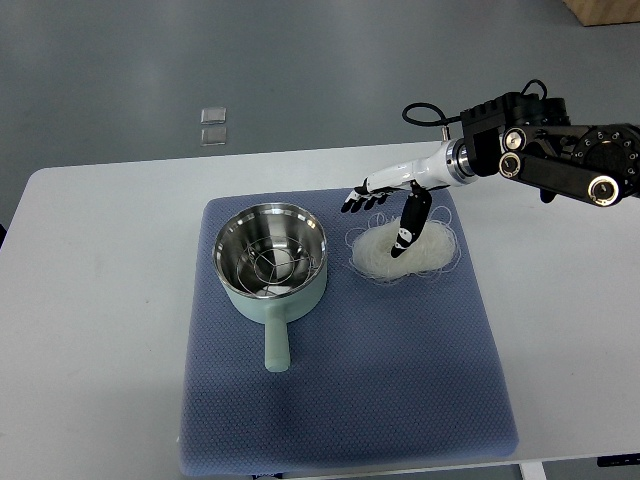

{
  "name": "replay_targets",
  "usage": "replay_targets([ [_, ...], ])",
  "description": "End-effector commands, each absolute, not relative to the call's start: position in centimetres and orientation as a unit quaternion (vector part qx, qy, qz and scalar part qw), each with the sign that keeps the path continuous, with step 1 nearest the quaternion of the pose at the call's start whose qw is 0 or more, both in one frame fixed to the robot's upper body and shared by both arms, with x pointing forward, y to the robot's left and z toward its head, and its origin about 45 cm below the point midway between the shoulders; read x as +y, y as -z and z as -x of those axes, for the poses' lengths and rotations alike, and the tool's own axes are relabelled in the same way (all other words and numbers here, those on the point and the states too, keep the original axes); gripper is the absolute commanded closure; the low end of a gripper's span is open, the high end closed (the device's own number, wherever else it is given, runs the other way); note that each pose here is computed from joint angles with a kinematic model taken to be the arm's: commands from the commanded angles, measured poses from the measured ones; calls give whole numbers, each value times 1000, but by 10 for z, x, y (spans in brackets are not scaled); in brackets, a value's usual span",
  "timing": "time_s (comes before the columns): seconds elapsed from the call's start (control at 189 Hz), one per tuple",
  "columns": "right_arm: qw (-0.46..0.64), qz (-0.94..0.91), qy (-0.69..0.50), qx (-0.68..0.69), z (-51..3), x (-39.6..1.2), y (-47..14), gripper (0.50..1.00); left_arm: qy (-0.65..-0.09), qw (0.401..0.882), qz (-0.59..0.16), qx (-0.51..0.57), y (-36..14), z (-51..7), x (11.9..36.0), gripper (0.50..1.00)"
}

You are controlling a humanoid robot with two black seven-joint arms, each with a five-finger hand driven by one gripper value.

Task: Put vermicelli into pot with right hand
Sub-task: 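Lower the right hand and close its fingers around the vermicelli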

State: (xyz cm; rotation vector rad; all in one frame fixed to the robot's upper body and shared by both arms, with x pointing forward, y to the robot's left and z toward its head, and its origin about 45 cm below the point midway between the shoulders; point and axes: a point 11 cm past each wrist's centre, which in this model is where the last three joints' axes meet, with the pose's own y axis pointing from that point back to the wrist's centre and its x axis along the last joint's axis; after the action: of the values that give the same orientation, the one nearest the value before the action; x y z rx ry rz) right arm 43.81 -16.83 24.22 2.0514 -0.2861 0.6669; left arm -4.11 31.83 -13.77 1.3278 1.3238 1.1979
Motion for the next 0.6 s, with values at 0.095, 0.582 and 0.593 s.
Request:
replay_targets([
  [0.095, 484, -820, -279, -123, -437, -182, -222, 574, -483, 442, -536, 534, 138, 42, 319, 500],
  [0.582, 491, -814, -276, -140, -430, -187, -184, 628, -482, 442, -536, 533, 138, 42, 319, 500],
  [0.593, 491, -814, -276, -140, -429, -186, -183, 638, -482, 442, -536, 533, 138, 42, 319, 500],
])
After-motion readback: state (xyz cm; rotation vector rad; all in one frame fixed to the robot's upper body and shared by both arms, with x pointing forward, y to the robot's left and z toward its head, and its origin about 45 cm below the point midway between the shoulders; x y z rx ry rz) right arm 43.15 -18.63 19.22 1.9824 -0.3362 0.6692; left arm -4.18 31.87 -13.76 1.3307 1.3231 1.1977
